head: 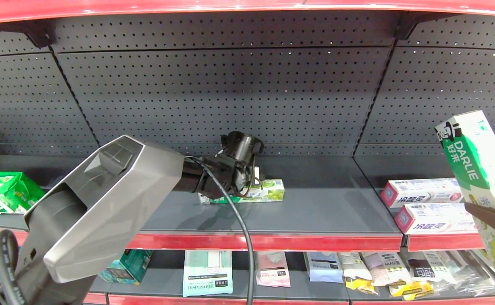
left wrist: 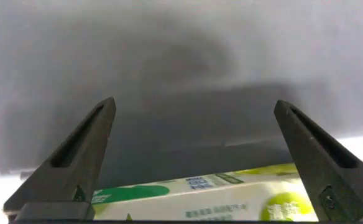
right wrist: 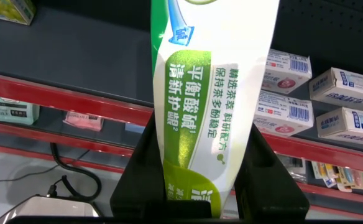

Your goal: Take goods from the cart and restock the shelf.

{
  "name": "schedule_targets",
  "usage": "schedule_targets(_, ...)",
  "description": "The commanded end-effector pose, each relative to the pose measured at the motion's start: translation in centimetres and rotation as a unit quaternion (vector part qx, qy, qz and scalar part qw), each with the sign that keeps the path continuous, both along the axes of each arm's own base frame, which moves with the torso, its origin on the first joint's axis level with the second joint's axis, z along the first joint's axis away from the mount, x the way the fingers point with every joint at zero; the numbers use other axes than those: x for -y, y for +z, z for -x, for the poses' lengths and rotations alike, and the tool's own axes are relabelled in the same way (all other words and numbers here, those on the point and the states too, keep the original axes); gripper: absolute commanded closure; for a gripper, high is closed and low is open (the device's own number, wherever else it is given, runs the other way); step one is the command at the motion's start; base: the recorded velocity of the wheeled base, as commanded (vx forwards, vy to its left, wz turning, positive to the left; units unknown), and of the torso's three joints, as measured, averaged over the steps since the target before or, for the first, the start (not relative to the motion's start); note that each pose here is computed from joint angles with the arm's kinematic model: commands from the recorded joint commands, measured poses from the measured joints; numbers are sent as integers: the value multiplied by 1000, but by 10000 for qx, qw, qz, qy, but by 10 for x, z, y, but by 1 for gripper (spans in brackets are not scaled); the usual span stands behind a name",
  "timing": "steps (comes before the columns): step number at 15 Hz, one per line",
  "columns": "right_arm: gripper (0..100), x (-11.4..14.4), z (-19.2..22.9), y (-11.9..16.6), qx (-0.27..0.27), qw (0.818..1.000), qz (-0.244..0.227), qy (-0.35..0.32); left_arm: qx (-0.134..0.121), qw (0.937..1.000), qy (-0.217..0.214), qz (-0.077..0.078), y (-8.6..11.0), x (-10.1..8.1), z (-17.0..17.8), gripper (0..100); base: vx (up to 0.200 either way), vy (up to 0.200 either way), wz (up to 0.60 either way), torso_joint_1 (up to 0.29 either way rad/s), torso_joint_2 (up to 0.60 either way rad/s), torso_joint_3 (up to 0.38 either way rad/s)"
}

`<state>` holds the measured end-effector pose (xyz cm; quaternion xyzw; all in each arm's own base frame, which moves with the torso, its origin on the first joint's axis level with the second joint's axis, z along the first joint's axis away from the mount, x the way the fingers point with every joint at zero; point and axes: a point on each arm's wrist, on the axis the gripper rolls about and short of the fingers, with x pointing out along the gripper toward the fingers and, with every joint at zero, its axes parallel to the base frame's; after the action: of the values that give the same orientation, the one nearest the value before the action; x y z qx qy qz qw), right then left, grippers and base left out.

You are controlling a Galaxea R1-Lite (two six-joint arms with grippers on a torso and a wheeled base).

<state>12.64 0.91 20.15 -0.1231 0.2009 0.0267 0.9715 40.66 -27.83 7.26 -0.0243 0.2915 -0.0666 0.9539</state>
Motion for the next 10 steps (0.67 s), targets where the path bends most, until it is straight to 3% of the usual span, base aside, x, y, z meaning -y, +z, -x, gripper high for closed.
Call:
schedule_targets(1,100,0,-1,0,-9,10000,3,0,-37,10000,-3,-18,-4,0,0,0,0,0,0,0,0,0)
schedule_targets(7,100,0,-2,0,-33,10000,-8,28,-162,9998,-46,-76,-8,-1,6,0,0,0,0,0,0,0)
schedule_targets(10,100,0,-3,0,-25,10000,-8,36,-373,9992,-166,-49,-8,-6,19,0,0,0,0,0,0,0)
